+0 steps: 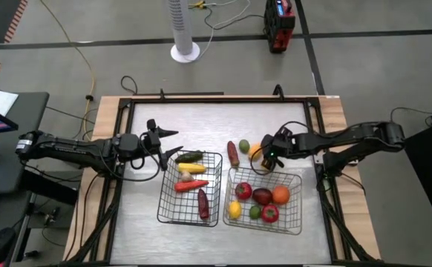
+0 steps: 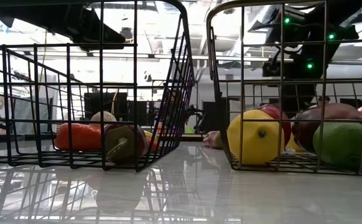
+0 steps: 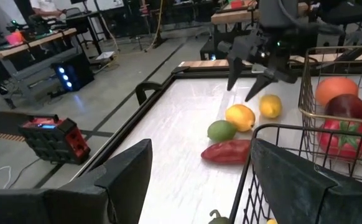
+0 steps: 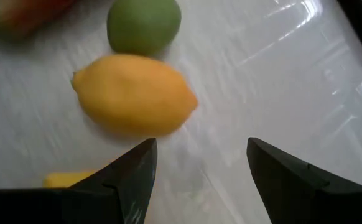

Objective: Sort produce into baskets
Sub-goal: Put the left lemon into the right wire basket

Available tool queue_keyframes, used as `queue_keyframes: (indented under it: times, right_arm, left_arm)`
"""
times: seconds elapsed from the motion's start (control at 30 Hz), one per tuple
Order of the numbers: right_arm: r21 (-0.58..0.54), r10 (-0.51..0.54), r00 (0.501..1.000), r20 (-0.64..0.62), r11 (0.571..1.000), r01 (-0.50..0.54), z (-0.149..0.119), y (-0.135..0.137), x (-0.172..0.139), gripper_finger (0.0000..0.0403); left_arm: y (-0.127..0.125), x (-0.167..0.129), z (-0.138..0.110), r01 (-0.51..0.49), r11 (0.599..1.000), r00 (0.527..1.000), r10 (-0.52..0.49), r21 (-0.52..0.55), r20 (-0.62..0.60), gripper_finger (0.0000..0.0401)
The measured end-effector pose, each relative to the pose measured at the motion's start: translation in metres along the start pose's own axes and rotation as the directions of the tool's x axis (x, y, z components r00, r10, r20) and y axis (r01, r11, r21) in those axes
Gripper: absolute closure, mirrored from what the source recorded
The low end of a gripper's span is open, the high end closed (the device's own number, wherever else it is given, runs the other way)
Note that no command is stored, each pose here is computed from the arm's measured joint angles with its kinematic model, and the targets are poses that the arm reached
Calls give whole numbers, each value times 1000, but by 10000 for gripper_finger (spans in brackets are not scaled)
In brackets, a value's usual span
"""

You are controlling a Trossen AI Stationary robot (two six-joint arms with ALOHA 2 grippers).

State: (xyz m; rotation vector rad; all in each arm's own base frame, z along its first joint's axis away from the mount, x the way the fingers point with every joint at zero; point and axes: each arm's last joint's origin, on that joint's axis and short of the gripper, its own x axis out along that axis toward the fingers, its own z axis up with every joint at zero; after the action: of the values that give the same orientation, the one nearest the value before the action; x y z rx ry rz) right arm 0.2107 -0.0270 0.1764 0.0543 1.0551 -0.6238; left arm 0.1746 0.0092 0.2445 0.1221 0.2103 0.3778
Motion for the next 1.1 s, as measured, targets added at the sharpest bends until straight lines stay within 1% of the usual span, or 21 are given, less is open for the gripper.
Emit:
queue_keyframes:
  times: [0.1, 0.17, 0.3, 0.37, 0.47, 0.53, 0.57, 0.7, 0.8, 0.9, 0.97, 1.03, 1.1]
  right_arm:
    - [3, 5, 1000, 20, 1000, -5, 0, -4, -7, 127]
    - [-2, 34, 998, 48, 999, -34, 1, -7, -15, 127]
    - [-31, 175, 981, 81, 984, -173, -2, -17, -29, 127]
    - [-13, 227, 971, 75, 974, -226, -9, -24, -31, 127]
    - [58, 295, 953, 69, 952, -299, -17, -36, -27, 127]
    - [127, 351, 932, 92, 924, -361, -16, -43, -26, 127]
    - [173, 363, 926, 100, 910, -375, -15, -46, -26, 127]
    - [349, 381, 922, 75, 856, -382, -9, -52, -27, 127]
    - [415, 400, 916, 8, 832, -367, 0, -52, -33, 127]
    - [456, 393, 913, -107, 836, -307, 8, -51, -32, 127]
    - [443, 391, 911, -132, 845, -299, 18, -49, -28, 127]
    - [394, 391, 910, -140, 865, -311, 29, -46, -21, 127]
    - [314, 392, 907, -153, 890, -331, 41, -40, -14, 127]
  left_arm:
    - [0, 0, -1, 1, 1000, 1000, -1, 2, -10, 138]
    - [0, 0, -1, 1, 1000, 1000, -1, 4, -15, 138]
    - [0, 0, -1, 1, 1000, 1000, -1, -2, -15, 138]
    - [0, 0, -1, 1, 1000, 1000, -1, -2, -15, 138]
    - [0, 0, -1, 0, 1000, 1000, 0, -4, -9, 138]
    - [0, 0, -1, 0, 1000, 1000, 0, -6, -6, 138]
    - [0, 0, 0, 0, 1000, 1000, 0, -9, -4, 138]
    - [0, 0, 0, 1, 1000, 1000, -1, -17, -1, 138]
    - [0, 0, 0, 13, 1000, 1000, -13, -17, 1, 138]
    - [-1, 0, 0, 20, 1000, 1000, -20, -16, 3, 138]
    - [-1, 0, 0, 20, 1000, 1000, -20, -8, 3, 138]
    - [-1, 0, 0, 20, 1000, 1000, -20, 1, 3, 138]
    - [-1, 0, 0, 21, 1000, 1000, -21, 6, 3, 138]
